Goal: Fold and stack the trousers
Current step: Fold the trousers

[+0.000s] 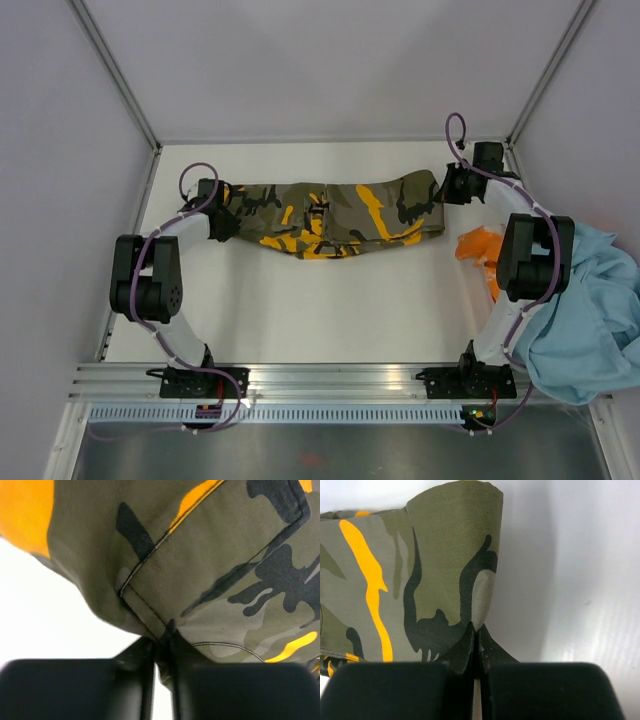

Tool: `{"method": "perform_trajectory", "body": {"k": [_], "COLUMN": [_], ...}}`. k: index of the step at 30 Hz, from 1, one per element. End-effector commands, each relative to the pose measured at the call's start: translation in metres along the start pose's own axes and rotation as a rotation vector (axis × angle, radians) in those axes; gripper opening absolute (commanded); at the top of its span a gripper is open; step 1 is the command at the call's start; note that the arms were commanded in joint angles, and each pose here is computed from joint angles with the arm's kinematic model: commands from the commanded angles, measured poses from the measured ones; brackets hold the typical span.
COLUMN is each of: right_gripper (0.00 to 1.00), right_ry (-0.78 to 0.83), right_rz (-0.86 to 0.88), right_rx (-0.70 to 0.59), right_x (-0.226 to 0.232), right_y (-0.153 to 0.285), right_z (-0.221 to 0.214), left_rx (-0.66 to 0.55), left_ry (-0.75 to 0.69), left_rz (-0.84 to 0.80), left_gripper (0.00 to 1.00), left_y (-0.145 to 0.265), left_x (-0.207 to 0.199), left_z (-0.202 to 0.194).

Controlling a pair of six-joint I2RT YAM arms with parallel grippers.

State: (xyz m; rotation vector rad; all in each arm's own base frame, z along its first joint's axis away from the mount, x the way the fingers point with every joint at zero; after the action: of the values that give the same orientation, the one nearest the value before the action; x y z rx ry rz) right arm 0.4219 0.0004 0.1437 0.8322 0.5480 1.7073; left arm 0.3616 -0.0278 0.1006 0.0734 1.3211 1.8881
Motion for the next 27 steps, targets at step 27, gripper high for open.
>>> {"method": "perform_trajectory", "body": {"k": [27], "right_gripper": [0.0], "right_ry": [-0.04], "right_rz": [-0.083], "right_rx": [-0.159], "right_x": [-0.049], "right_y": [0.094], "right_z": [0.029], "left_rx": [0.135], "left_ry": [-0.183], "left_rz": [-0.082], "left_gripper": [0.37], "left_y": [0.107], "left_x": [0.024], "left_z": [-0.114]}}
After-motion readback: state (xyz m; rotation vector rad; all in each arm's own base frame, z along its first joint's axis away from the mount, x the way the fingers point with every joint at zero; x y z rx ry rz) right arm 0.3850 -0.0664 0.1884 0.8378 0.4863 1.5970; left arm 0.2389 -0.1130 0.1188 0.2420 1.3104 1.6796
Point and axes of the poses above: each gripper's point midway between its finger pads, its own y axis back along the fingers, its own x axis along the line the jaws close on, z = x × y, the point moved 8 cm from there along y, back along the fingers, and after that the axes turned 7 degrees about y, right-handed, at the moved point
